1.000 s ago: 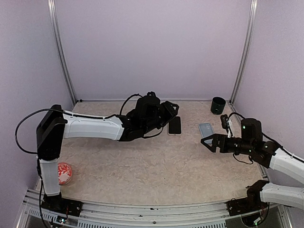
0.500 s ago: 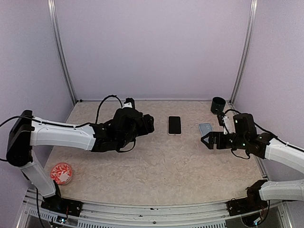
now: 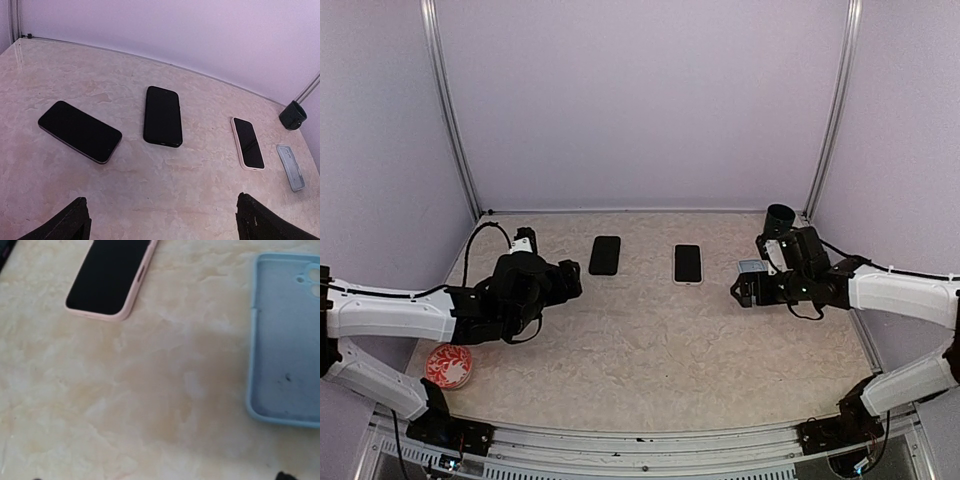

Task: Put the phone into the phone case
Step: Move the phone with the phone case to the center of the board.

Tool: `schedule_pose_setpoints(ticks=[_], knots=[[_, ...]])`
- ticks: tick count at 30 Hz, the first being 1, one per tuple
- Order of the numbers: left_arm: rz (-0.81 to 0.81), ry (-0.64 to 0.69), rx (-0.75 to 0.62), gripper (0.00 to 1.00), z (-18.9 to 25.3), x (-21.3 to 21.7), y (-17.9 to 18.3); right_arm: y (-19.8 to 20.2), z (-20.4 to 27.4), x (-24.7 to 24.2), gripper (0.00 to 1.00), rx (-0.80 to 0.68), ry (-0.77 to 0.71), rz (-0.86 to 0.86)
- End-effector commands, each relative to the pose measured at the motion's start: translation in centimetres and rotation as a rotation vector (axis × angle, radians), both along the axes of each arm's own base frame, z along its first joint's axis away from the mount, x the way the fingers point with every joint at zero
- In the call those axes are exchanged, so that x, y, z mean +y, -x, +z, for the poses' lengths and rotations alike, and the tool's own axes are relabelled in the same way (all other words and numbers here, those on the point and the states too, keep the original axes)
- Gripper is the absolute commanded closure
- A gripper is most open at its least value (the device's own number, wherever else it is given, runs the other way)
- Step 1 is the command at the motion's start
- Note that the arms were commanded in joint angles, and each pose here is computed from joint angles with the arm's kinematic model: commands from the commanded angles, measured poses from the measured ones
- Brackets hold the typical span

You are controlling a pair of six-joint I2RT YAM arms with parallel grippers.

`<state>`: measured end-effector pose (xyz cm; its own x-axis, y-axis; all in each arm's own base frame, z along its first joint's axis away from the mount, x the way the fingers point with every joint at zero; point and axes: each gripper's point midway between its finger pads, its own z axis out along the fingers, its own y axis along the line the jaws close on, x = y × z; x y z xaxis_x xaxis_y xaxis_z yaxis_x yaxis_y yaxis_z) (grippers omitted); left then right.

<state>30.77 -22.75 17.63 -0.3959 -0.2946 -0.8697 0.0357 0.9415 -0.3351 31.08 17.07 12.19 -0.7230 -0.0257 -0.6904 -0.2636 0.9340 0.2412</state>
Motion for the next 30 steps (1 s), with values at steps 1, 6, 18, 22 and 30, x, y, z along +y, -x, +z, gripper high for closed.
schedule_pose_setpoints(ticks=[1,6,18,22,30], knots=[[0.037,0.048,-0.003,0.01,0.7,2.1,0.1,-1.9,0.6,1.9,0.00,-0.038,0.055,0.003],[0.045,0.083,0.008,0.01,0.2,3.5,0.9,-3.5,-0.9,4.0,0.00,-0.023,0.125,0.013],[0.072,0.132,0.006,0.01,-0.2,5.4,1.7,-7.0,-5.3,7.0,0.00,0.032,0.250,-0.015],[0.117,0.139,0.007,0.01,0.3,6.4,0.6,-8.1,-6.4,7.5,0.00,0.048,0.276,-0.030],[0.224,0.158,0.112,0.01,-0.7,9.0,-4.6,-9.5,-8.3,8.3,0.00,0.066,0.299,-0.045]])
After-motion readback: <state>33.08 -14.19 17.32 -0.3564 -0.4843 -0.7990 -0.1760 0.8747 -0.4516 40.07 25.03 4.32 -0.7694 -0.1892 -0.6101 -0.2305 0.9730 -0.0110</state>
